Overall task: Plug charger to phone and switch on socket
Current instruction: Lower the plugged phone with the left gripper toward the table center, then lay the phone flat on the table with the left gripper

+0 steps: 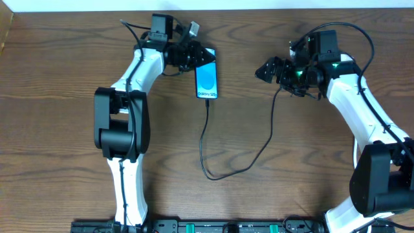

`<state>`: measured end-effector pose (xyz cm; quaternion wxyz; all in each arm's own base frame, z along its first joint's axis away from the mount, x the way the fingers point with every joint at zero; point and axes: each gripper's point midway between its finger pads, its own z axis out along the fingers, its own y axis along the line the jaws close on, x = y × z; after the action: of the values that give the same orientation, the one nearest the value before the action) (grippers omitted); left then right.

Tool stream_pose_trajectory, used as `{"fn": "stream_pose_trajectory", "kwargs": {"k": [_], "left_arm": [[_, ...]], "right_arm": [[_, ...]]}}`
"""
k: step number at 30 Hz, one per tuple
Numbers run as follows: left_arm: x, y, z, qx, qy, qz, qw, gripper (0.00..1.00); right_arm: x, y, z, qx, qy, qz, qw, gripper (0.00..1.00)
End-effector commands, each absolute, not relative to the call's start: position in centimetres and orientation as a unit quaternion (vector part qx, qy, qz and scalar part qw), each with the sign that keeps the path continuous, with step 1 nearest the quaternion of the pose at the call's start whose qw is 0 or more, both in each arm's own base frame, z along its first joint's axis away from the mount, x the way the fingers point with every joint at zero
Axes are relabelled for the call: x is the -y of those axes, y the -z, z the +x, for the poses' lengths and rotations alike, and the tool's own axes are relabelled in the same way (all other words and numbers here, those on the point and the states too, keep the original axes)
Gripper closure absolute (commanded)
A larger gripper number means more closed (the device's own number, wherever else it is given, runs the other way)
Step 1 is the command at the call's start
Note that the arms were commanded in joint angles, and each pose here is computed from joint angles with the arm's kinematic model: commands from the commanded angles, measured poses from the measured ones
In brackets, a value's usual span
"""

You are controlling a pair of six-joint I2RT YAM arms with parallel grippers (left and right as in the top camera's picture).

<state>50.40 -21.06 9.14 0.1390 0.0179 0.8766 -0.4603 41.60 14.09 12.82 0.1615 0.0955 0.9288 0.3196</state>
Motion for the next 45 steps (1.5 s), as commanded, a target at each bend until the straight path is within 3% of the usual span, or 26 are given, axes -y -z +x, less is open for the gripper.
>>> {"fn": "stream_pose_trajectory", "kwargs": {"k": [1,18,45], "left_arm": [[22.8,-8.1,49.5,-0.880,0.459,0.020,0.118,0.93],[25.9,-4.7,47.5,-0.892,0.447,-0.039,0.045,0.93],[29.6,-2.6,45.9,-0.922,0.381,-0.056,0.043,0.92]], "right_arm": [[-15.2,-13.9,41.3,-0.927,-0.326,0.070,0.172,0.01],[-15.8,-13.5,40.8,-0.932,-0.317,0.063,0.165,0.01],[-15.7,-13.3,40.5,-0.934,-0.313,0.062,0.160,0.01]]}}
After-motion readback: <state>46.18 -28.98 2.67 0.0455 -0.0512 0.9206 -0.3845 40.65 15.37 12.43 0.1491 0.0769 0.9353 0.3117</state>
